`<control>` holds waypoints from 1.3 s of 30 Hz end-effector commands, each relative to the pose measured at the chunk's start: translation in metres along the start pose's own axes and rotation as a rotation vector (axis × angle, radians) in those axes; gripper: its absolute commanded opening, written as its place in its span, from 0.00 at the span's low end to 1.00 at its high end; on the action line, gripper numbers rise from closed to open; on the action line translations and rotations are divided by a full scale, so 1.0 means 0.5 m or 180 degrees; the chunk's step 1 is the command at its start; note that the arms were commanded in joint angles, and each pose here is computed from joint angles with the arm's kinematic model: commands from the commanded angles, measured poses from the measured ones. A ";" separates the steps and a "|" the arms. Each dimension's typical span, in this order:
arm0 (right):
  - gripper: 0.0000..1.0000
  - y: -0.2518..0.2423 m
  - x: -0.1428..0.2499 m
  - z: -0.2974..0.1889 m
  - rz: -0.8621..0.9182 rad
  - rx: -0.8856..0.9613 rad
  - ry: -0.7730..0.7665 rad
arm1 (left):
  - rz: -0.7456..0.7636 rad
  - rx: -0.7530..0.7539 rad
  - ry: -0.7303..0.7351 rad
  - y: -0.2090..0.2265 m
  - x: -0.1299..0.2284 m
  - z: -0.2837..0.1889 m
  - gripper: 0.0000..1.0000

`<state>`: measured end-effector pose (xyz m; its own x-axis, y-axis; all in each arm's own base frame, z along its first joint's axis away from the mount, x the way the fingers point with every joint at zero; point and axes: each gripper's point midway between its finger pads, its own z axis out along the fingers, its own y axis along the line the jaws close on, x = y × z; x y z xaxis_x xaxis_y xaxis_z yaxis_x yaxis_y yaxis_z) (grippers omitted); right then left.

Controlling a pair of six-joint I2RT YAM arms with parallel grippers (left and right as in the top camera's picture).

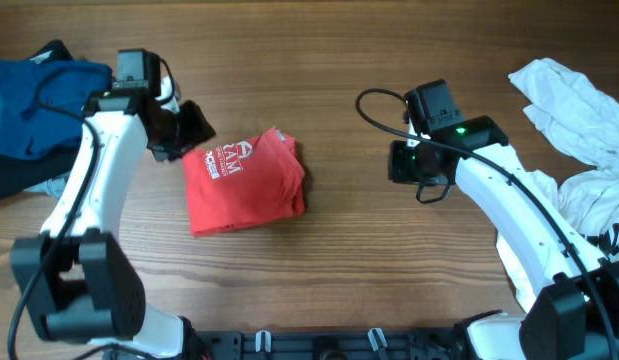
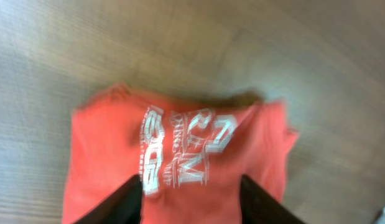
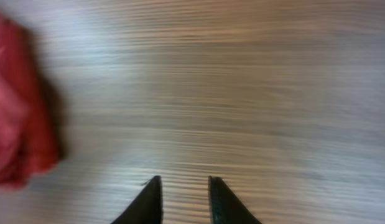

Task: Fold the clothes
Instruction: 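Grasp the folded red bundle's corner with the left gripper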

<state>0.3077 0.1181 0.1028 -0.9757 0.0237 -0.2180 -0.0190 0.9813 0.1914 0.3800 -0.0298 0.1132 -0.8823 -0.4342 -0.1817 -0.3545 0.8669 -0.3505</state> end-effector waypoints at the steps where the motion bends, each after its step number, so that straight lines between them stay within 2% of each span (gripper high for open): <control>1: 0.13 0.119 0.018 -0.023 -0.0726 -0.1014 0.0101 | 0.0272 -0.0242 -0.0339 0.022 -0.053 0.007 0.40; 3: 0.06 0.169 0.044 -0.022 -0.0998 -0.1270 0.0196 | 0.0245 -0.0351 -0.0283 0.040 -0.057 0.039 0.40; 7: 0.04 0.278 0.103 0.022 -0.1483 -0.1733 0.0487 | 0.0118 -0.0593 0.0280 0.096 -0.003 0.135 0.40; 10: 0.05 0.365 0.150 0.048 -0.1722 -0.2323 0.0722 | 0.0035 -0.0747 0.0666 0.125 0.048 0.158 0.40; 15: 0.06 0.386 0.204 0.129 -0.1858 -0.2208 0.1008 | -0.0080 -0.0964 0.1206 0.153 0.127 0.130 0.40; 16: 0.07 0.373 0.200 0.151 -0.1856 -0.2051 0.0996 | -0.0095 -0.0993 0.1277 0.156 0.138 0.125 0.40; 18: 0.07 0.317 0.179 0.220 -0.1719 -0.1376 0.0937 | -0.0133 -0.1065 0.1458 0.163 0.163 0.110 0.40; 21: 0.08 0.232 0.124 0.283 -0.1258 -0.0439 0.0679 | -0.0223 -0.1205 0.1802 0.174 0.210 0.077 0.40; 25: 0.12 0.254 0.018 0.289 -0.1143 -0.0552 0.0028 | -0.0306 -0.1344 0.2149 0.183 0.254 0.039 0.40; 27: 0.13 0.256 -0.029 0.282 -0.1093 -0.0606 -0.0207 | -0.0305 -0.1378 0.2237 0.182 0.265 0.030 0.34; 32: 0.17 0.226 -0.046 0.248 -0.0996 -0.0477 -0.0201 | -0.0276 -0.1327 0.2017 0.177 0.242 0.031 0.31; 35: 0.22 0.164 -0.062 0.181 -0.0922 -0.0003 -0.0334 | -0.0180 -0.1035 0.1257 0.150 0.152 0.027 0.34; 36: 0.24 0.155 -0.066 0.153 -0.0913 0.0072 -0.0396 | -0.0082 -0.0863 0.0827 0.127 0.099 0.023 0.43; 37: 0.25 0.154 -0.067 0.137 -0.0911 0.0079 -0.0424 | -0.0011 -0.0714 0.0491 0.106 0.054 0.023 0.69; 38: 0.26 0.154 -0.065 0.131 -0.0903 0.0078 -0.0420 | 0.0060 -0.0547 0.0269 0.084 0.019 0.029 0.79; 39: 0.26 0.152 -0.062 0.132 -0.0899 0.0086 -0.0398 | 0.0182 -0.0388 0.0200 0.066 0.004 0.036 0.80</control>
<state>0.3441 0.2112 0.0443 -0.9111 -0.2429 -0.3330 -0.2961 0.9477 0.1190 0.3402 -0.0012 0.0655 -0.9152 -0.4031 -0.0027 -0.3996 0.9081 -0.1256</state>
